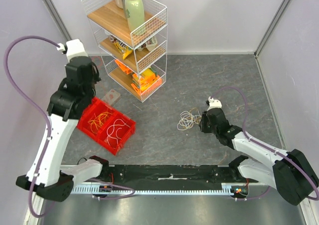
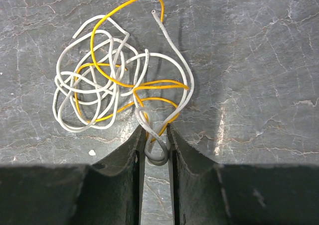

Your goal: Untangle the cables

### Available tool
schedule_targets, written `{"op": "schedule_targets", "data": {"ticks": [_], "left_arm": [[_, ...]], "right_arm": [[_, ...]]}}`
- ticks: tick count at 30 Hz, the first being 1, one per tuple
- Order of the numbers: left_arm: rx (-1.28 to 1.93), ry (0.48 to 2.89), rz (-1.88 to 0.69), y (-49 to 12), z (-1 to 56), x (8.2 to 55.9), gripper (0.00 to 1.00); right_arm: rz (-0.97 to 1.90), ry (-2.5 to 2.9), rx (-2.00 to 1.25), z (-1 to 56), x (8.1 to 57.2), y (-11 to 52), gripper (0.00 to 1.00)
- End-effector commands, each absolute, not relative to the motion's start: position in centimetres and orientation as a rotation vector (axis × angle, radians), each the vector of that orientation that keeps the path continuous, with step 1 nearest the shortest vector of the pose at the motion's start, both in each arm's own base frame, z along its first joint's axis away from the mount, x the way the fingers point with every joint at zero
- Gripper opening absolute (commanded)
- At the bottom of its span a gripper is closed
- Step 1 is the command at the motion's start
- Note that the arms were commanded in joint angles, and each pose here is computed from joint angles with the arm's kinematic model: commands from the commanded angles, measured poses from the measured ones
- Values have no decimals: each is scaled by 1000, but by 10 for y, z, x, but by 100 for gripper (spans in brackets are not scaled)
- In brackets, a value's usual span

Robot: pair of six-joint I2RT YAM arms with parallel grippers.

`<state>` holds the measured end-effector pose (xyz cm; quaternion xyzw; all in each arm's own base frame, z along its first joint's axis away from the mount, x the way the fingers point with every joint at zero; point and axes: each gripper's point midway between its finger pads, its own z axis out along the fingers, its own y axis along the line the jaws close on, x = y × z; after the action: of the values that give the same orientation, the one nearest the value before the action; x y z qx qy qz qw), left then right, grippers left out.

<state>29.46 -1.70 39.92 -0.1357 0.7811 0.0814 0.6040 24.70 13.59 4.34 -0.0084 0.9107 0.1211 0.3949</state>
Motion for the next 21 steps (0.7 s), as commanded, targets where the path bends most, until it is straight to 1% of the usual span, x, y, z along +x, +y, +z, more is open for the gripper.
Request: {"op": "schedule_targets", "data": {"ticks": [1,6,9,11,15,18,21], "left_arm": [[-451,1659,183,24,445,308,2],[-621,1619,272,69,461,323,2],[-742,1597,364,107,451,323,2],[-811,1589,385,122,442,323,2],[-885,1577,372,134,422,327,2],[-935,1610,382,141,395,330,2],[-1007,1618,445,155,364,325,1]], "right_arm": [[335,2271,-48,49,251,140,29],[366,2254,-59,53,248,142,29],[373,2249,-66,54,247,143,29],[379,2249,-65,54,246,143,29],[382,2246,-70,54,247,144,29],[380,2248,-76,54,247,145,29],[383,2248,-78,54,247,145,29]]}}
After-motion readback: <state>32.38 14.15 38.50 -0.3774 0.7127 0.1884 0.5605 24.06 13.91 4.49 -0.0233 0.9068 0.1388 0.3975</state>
